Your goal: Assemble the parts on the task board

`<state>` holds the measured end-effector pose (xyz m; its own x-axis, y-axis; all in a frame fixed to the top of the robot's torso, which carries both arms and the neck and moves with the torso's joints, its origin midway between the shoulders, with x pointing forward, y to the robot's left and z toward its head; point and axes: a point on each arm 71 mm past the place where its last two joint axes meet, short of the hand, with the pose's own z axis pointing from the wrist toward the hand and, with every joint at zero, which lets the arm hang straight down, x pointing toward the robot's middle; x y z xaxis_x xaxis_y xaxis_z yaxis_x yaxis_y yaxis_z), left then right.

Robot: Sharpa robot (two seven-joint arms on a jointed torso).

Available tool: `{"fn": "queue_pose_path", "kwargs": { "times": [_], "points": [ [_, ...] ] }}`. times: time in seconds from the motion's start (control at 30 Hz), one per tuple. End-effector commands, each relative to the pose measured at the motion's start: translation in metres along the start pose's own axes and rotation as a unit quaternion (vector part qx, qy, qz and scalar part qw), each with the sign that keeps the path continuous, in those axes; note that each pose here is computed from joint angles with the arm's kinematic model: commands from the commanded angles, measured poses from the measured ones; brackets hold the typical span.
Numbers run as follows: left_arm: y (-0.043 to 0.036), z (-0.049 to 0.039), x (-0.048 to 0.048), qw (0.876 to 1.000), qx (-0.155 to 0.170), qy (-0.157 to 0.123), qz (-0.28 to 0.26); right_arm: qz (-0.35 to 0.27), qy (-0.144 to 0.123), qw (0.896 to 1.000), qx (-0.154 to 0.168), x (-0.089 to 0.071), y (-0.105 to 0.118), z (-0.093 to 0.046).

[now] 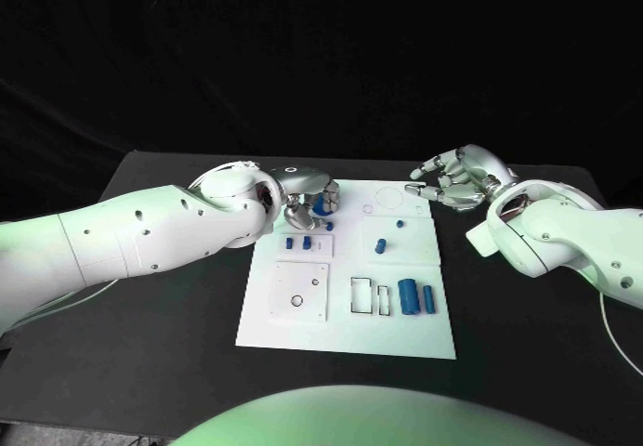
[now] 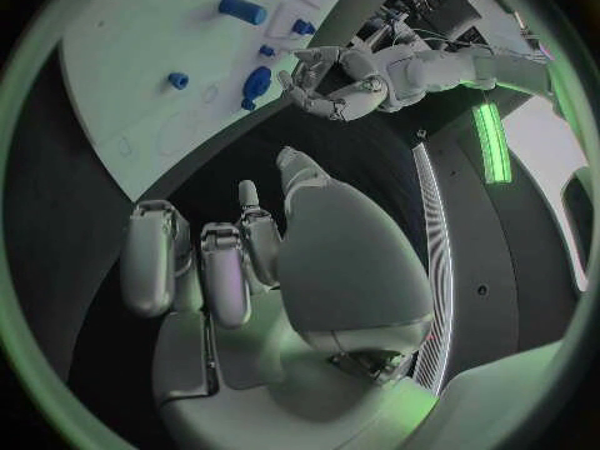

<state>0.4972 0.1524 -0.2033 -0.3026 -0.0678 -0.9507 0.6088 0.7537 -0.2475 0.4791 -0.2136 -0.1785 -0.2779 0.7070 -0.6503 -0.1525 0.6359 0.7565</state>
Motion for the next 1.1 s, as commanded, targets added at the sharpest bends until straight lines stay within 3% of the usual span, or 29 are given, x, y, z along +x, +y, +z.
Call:
{"fn": "queue_pose_path", "kwargs": {
  "times": [0.03, 0.53, 1.1],
  "points": [
    [0.0, 0.0036, 0.0055, 0.998, -0.002, 0.04, 0.041, -0.004, 0.003, 1.0, -0.007, 0.001, 0.001, 0.0],
    [-0.0025, 0.0181, 0.0095, 0.997, -0.006, 0.059, 0.052, -0.003, 0.001, 1.0, -0.01, 0.002, 0.003, 0.001],
    [-0.008, 0.0241, 0.0129, 0.996, 0.0, 0.072, 0.055, -0.003, 0.002, 1.0, -0.011, 0.002, 0.003, 0.0]
  ]
}}
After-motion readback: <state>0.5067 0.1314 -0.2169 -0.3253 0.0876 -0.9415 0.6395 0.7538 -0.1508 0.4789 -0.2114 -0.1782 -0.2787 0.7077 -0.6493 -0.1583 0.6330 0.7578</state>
